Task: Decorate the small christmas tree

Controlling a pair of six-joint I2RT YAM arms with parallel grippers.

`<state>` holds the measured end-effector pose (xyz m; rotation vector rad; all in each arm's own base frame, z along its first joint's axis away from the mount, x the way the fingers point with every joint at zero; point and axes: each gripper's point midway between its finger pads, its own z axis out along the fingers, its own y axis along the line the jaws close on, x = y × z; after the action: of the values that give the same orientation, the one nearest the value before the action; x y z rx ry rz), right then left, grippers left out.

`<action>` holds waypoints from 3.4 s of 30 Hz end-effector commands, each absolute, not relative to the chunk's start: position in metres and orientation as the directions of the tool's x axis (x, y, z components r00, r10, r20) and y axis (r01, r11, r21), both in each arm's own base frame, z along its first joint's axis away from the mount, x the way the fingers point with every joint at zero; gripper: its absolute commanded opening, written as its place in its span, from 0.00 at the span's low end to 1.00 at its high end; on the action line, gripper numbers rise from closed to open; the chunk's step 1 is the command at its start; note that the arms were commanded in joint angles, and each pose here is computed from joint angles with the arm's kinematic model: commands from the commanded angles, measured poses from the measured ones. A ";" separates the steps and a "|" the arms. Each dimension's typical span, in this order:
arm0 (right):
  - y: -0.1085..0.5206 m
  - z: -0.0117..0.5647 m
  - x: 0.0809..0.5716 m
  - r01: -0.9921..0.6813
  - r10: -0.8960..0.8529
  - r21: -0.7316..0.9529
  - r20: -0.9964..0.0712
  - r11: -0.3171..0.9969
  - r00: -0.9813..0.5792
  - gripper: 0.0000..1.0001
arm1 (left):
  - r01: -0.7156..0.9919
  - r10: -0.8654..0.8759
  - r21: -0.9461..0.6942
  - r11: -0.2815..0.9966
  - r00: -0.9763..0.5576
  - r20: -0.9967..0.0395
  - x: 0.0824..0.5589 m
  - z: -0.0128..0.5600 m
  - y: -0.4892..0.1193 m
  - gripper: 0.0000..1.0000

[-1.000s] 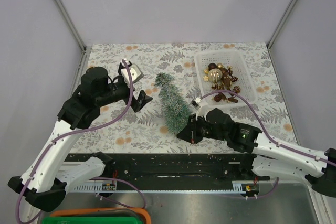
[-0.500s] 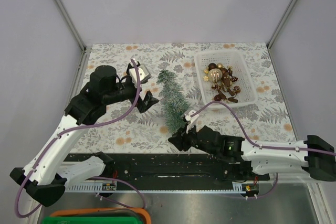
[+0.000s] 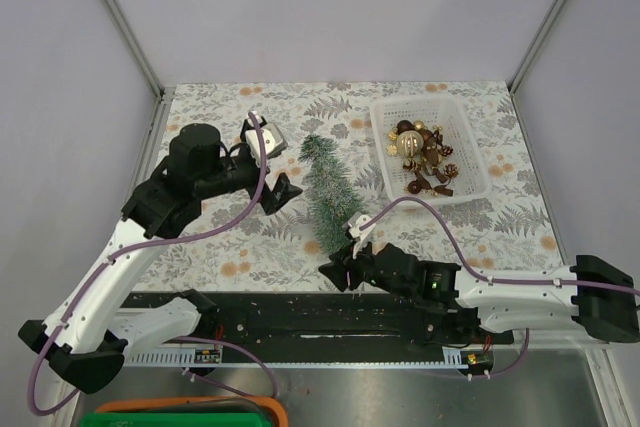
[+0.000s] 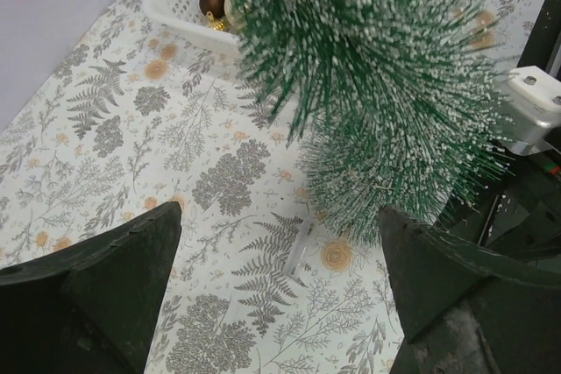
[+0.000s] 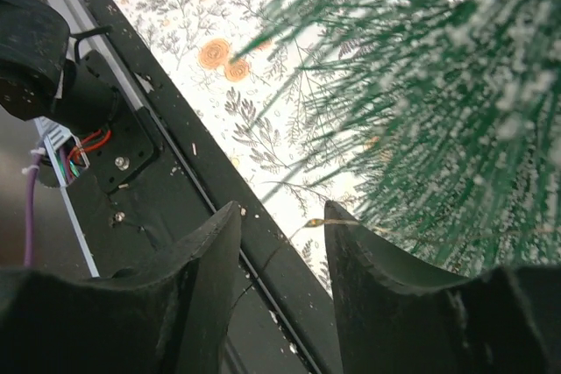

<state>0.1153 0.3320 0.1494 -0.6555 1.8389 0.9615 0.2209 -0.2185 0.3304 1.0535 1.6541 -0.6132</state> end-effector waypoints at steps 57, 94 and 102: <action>0.169 0.379 0.143 -0.637 0.202 0.190 -0.978 0.747 -0.055 0.79 | 0.793 0.366 0.603 -0.086 0.588 -0.721 0.109 0.352 -0.273 0.99; 0.028 0.282 0.470 0.237 0.457 0.392 -0.803 0.889 -0.382 0.99 | 0.372 0.056 -0.171 0.913 -0.528 -0.847 0.326 0.388 -0.105 0.99; 0.012 0.186 0.480 0.415 0.481 0.280 -0.697 0.866 -0.532 0.83 | 0.451 0.148 -0.177 0.875 -0.597 -0.789 0.317 0.341 -0.113 0.99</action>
<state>0.4841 0.0238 0.2176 0.5652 2.1333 0.1842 0.3311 -0.1088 0.3439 0.3639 2.2222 -0.4233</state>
